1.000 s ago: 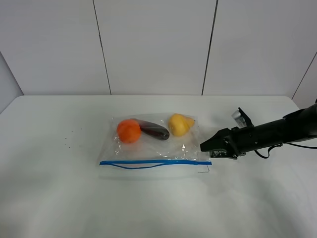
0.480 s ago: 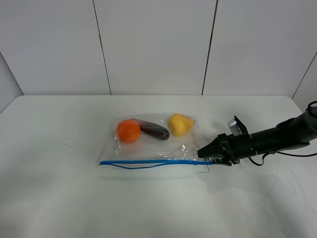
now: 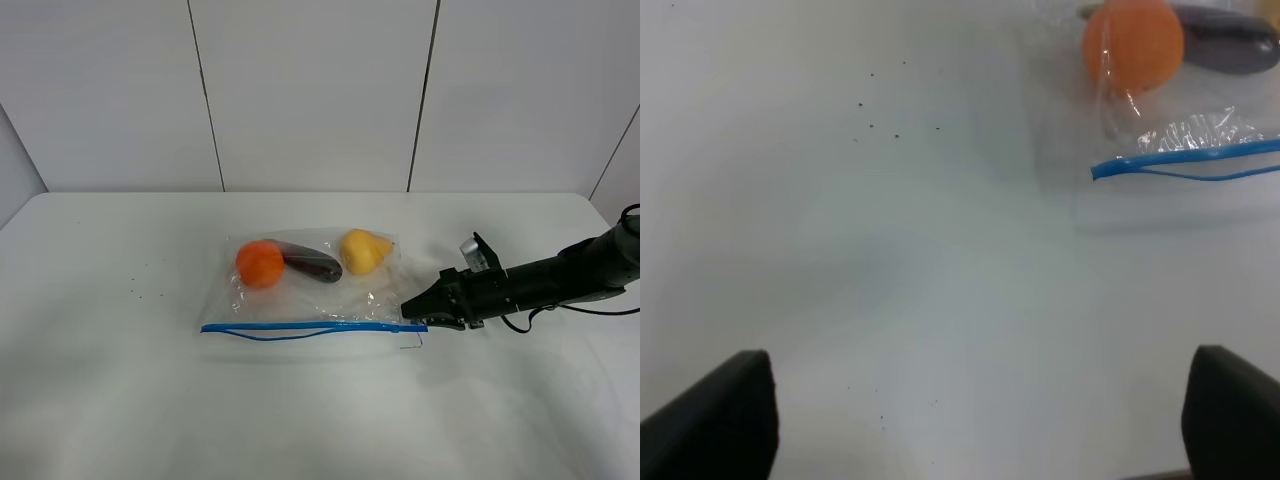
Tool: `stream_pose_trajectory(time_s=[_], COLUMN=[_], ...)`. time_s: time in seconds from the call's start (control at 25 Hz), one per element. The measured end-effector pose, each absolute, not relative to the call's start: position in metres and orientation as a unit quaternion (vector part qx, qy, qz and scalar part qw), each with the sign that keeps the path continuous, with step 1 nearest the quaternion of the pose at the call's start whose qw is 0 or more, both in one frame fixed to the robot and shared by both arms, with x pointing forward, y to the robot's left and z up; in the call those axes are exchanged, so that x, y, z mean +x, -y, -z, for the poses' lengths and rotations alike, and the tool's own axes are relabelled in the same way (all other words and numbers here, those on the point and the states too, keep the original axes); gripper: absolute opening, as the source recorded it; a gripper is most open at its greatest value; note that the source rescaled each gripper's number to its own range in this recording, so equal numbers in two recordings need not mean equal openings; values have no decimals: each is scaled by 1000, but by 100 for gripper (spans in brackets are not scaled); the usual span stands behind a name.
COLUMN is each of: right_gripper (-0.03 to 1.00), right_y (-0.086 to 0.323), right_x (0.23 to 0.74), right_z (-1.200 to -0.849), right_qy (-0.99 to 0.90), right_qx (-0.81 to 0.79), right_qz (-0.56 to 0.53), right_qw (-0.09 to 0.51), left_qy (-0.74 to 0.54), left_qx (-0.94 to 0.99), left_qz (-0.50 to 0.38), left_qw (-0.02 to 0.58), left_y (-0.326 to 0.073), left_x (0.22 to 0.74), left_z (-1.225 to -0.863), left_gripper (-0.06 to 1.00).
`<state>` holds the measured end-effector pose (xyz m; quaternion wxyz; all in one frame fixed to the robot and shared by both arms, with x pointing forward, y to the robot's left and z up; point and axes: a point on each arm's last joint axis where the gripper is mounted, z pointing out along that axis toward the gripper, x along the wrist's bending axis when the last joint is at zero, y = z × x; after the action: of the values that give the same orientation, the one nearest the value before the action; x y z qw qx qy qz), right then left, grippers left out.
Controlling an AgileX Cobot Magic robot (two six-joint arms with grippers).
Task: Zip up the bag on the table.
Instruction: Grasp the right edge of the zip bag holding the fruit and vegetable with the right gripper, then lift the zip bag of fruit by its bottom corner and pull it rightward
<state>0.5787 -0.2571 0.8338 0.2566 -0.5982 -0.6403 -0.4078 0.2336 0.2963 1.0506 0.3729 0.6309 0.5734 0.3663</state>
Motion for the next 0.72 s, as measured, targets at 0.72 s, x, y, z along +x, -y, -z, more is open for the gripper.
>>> stream_pose_trajectory(time_s=[0.72], right_gripper=[0], right_y=[249], right_x=[581], right_z=[-850], right_qy=[558], right_qx=[-607], right_qz=[458], right_qw=[333], left_qy=[-573], left_qx=[631], left_qz=[-366], left_qw=[373], left_y=[-296], left_x=[234], left_z=[-1051], left_gripper=[100])
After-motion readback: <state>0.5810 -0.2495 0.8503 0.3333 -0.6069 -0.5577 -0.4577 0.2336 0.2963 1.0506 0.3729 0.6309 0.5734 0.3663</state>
